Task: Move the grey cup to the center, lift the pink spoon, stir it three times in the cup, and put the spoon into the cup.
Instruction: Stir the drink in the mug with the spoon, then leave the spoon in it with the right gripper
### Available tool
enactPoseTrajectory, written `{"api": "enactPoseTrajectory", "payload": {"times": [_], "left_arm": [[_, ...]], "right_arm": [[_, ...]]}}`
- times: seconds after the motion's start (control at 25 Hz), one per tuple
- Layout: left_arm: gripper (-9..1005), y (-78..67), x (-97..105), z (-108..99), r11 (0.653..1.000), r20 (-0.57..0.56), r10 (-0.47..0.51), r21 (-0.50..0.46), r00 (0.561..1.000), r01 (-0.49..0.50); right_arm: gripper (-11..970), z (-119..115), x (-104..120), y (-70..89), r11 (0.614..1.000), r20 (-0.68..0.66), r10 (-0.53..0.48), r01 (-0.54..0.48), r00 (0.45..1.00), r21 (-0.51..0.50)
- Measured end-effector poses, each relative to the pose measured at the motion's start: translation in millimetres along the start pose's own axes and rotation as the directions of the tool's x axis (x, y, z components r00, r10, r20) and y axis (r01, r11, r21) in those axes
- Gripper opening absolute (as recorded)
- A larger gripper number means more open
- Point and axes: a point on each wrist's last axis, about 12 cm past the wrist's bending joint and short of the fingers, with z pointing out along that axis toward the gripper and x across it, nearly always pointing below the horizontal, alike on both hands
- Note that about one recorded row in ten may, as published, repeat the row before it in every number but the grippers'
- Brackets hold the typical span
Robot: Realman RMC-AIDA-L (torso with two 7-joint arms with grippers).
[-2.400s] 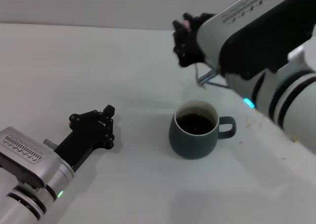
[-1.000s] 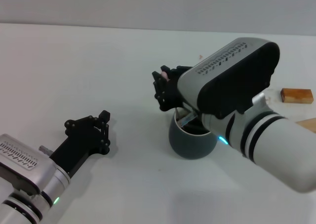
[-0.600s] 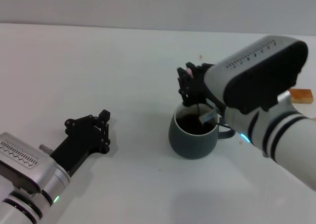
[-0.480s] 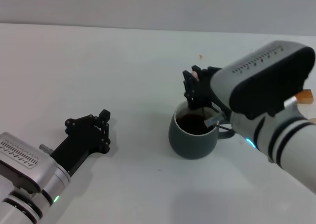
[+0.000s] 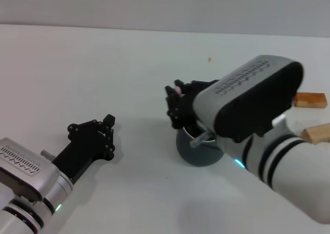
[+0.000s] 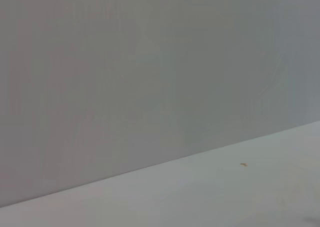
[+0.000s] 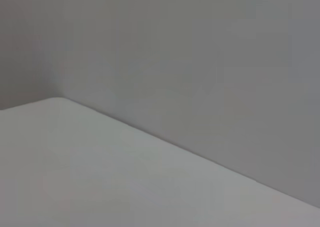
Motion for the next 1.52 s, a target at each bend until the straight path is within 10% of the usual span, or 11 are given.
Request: {"api": "enactPoseTrajectory", "payload": {"times": [0.72, 1.52], "left_arm": [[-2, -1.1, 0, 0, 1.0, -0.004, -0.004, -0.001, 1.0, 0.004], [-2, -3.0, 0, -1, 1.0, 0.001, -0.008, 0.002, 1.0, 0.008]], "right_arm": [[28, 2, 12, -30.7, 0.995, -0.032, 0.016, -0.013, 0.999, 0.103], [28, 8, 7, -0.7, 1.0, -0.022, -0.019, 0.019, 1.0, 0.005]]}}
